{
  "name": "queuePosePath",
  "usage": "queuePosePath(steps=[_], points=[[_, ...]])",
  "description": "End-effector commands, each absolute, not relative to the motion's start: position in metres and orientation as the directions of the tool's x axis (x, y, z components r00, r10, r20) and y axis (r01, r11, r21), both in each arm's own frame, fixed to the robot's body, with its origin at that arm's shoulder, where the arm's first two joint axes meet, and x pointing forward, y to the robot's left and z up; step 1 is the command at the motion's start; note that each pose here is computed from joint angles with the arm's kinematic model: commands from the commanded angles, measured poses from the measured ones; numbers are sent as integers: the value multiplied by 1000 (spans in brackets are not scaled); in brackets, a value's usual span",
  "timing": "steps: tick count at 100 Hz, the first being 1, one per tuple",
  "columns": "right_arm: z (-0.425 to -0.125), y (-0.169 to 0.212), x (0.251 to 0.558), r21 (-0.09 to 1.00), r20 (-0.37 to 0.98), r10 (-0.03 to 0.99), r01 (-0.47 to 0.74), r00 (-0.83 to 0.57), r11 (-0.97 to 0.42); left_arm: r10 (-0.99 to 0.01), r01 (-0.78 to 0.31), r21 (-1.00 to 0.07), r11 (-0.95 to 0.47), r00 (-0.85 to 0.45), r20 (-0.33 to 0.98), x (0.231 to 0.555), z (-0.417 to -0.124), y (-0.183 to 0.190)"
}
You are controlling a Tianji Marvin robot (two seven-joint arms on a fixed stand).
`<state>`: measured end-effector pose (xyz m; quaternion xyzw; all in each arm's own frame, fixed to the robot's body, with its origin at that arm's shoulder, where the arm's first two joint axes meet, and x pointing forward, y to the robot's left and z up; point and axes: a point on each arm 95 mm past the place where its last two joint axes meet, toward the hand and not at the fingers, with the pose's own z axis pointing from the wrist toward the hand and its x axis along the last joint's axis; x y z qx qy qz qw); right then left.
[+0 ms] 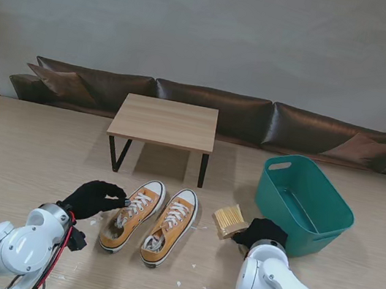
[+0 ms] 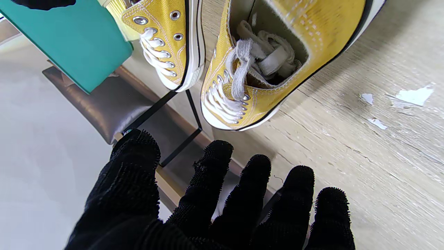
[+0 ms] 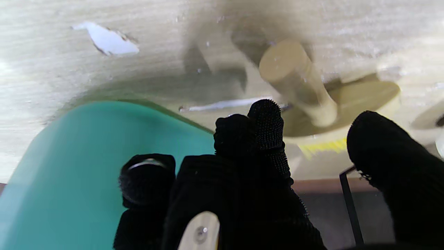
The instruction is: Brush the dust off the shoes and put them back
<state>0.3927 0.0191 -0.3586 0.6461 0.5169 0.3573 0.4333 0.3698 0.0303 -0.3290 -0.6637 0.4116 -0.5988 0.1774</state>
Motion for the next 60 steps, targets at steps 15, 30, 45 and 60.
queuePosePath(steps=[15, 30, 45, 60], points=[[-340, 28, 381, 927, 206, 969, 290, 135, -238, -754, -361, -718, -595, -58, 654, 370, -331, 27], [-327, 30, 375, 925, 295, 952, 223, 87, -307, -751, -372, -714, -593, -65, 657, 373, -331, 22], [-318, 30, 371, 916, 364, 930, 160, 52, -368, -750, -390, -713, -583, -78, 657, 376, -329, 15], [-318, 29, 369, 883, 454, 891, 127, 7, -451, -747, -408, -713, -570, -103, 656, 379, -323, 4]])
